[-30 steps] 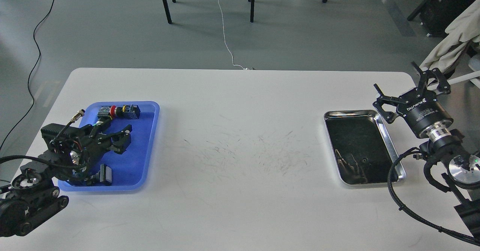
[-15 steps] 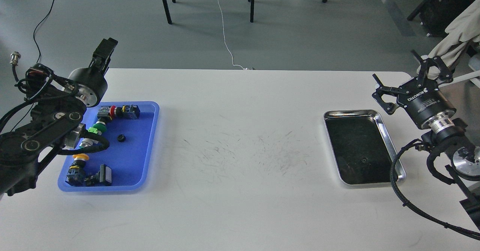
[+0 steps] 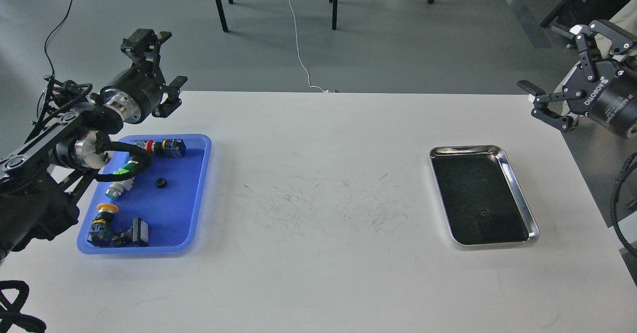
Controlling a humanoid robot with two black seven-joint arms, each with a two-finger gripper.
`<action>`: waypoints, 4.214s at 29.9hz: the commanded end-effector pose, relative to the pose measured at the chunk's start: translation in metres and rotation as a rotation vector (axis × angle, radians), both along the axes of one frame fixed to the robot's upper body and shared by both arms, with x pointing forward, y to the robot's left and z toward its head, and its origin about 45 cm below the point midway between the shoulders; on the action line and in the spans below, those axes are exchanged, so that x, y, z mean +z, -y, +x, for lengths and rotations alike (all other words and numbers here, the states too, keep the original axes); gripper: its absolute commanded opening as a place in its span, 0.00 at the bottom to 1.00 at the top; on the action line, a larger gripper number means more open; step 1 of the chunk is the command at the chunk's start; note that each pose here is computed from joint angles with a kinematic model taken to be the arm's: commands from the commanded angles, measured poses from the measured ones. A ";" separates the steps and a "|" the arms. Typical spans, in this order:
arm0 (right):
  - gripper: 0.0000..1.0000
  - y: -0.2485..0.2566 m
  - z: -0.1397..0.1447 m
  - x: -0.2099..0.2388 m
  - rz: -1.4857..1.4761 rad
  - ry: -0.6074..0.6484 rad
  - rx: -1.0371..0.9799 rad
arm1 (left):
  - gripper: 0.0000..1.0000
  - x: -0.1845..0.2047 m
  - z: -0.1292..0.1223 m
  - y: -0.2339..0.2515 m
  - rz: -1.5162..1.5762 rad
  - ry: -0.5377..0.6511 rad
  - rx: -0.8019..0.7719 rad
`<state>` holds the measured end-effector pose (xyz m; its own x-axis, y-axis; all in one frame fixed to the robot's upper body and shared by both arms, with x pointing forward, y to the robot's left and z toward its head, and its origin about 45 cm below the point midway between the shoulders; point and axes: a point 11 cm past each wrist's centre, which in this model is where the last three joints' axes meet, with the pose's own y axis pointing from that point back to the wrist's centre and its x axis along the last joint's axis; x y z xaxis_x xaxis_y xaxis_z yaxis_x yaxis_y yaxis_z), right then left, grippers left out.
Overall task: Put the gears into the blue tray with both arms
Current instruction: 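Raise the left gripper and move the right gripper toward the silver tray, then grasp another small black part on the silver tray with the right gripper, then lift the black part and carry it toward the table center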
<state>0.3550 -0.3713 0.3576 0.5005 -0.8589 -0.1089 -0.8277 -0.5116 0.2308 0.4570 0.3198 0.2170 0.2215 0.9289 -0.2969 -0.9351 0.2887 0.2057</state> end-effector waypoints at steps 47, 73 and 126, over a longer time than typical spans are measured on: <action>0.92 0.001 -0.041 -0.182 -1.275 -0.244 0.758 | 0.98 -0.027 0.011 0.018 -0.066 -0.042 -0.017; 0.82 -0.019 -0.026 -0.206 -1.261 -0.238 0.795 | 0.98 -0.026 0.012 0.017 -0.064 -0.039 -0.014; 0.02 -0.239 0.045 -0.054 -1.038 0.221 0.908 | 0.98 -0.023 0.013 0.010 -0.059 -0.034 -0.004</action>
